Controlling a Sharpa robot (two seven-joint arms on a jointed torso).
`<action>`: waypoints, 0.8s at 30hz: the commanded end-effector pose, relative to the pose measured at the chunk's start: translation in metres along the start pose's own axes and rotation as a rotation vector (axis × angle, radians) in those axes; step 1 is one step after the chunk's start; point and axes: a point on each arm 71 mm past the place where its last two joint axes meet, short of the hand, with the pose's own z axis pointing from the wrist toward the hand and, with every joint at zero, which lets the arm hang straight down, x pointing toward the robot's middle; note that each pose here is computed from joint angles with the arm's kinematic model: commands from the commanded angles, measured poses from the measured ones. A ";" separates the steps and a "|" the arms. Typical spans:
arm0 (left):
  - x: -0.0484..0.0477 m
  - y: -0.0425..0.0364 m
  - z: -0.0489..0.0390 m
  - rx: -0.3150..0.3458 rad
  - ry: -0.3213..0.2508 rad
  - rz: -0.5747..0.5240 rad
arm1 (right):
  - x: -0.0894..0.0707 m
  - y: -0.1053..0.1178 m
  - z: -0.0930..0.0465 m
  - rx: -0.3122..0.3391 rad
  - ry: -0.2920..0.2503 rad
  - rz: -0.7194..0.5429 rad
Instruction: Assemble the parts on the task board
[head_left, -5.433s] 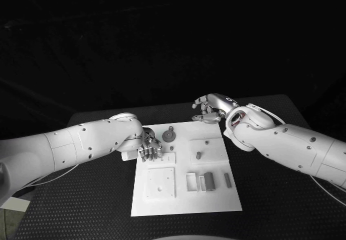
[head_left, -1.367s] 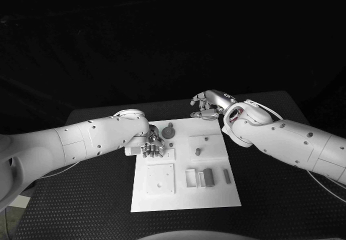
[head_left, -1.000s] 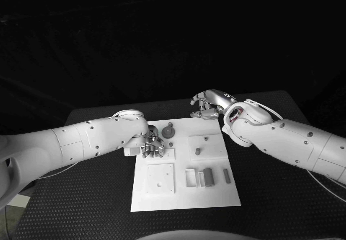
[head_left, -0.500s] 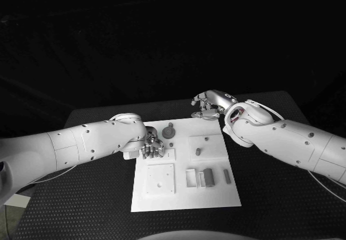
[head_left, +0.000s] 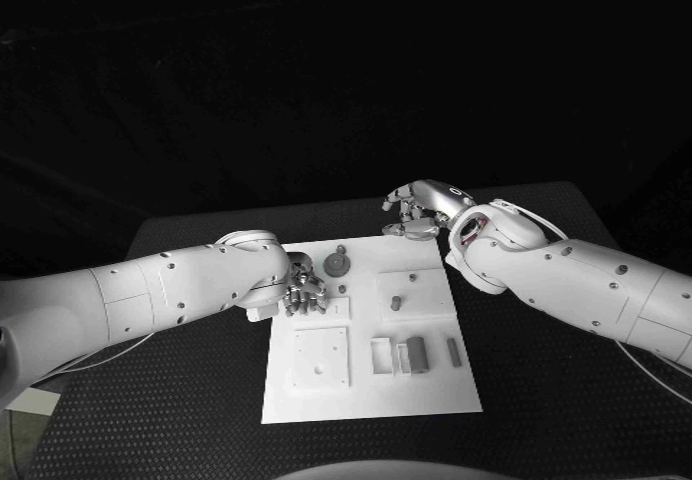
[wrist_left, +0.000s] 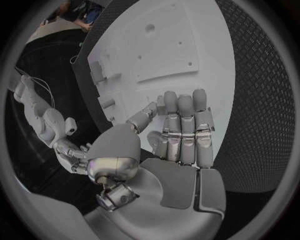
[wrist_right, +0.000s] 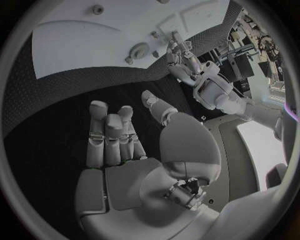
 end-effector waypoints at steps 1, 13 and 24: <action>0.0003 0.0019 0.0003 -0.012 -0.006 -0.008 | 0.001 0.000 0.000 -0.004 0.011 -0.001; 0.0064 0.0029 0.0008 -0.023 0.014 0.015 | 0.002 0.000 0.000 -0.004 0.012 -0.001; 0.0099 0.0021 0.0003 -0.019 0.009 0.038 | 0.002 0.000 0.000 -0.004 0.013 -0.001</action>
